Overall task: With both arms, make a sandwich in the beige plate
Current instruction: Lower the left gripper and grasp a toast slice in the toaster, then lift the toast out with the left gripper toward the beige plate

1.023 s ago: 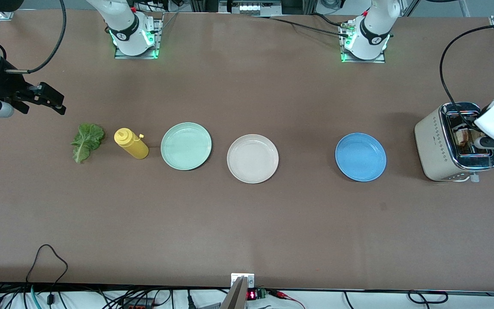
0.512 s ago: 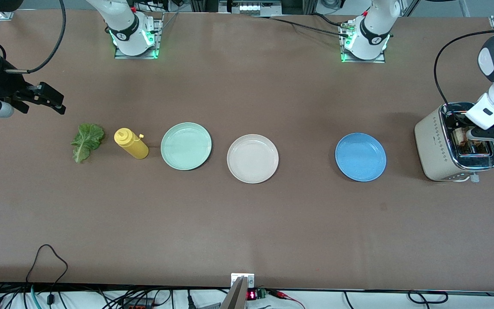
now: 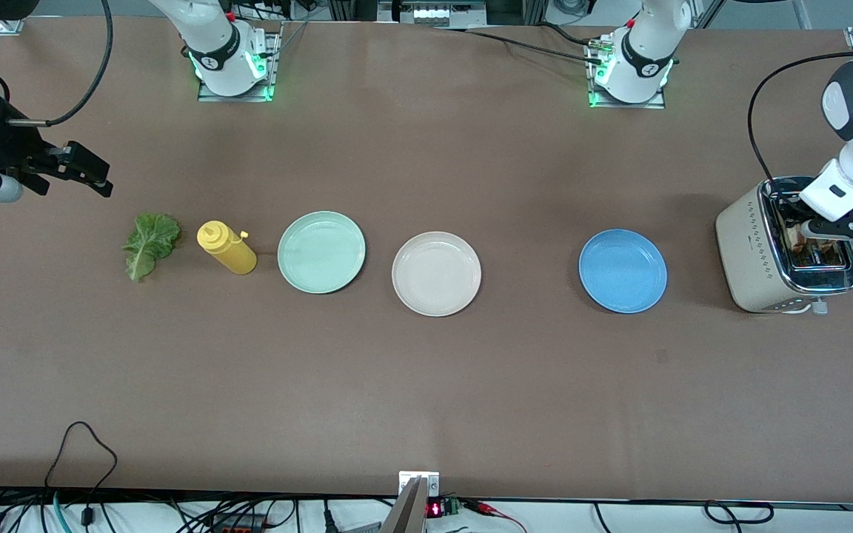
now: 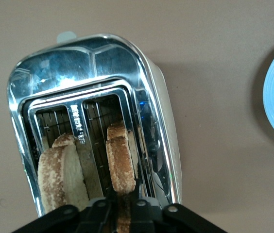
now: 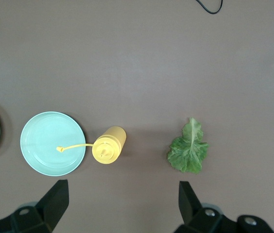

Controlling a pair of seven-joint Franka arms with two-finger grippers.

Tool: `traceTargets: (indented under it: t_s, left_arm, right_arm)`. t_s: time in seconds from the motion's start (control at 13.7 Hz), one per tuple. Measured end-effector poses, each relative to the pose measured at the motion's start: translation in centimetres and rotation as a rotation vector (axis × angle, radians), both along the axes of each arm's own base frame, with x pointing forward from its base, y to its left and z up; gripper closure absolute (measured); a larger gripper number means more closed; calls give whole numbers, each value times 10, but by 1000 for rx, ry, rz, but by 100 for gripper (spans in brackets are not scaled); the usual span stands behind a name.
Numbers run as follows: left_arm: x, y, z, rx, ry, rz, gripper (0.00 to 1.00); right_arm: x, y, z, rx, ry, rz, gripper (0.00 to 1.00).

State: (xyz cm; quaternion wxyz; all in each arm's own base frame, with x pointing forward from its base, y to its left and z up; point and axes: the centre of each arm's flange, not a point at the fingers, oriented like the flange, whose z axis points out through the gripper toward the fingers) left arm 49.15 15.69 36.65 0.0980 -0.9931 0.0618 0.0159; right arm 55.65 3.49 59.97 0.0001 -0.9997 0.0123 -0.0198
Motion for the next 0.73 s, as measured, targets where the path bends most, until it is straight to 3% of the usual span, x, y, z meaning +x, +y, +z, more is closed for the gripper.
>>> traceTargets:
  t_s: [0.22,0.37,0.73]
  left_arm:
    - [-1,0,7,3,1,3,93]
    - [1,2,27,7,38,14,93]
    - [27,-42,143,42,117,-11,93]
  right_arm:
    - [0,-1,0,0,2,-1,0]
    - [0,-2,0,0,2,-3,0]
    - [0,-2,0,0,3,-3,0]
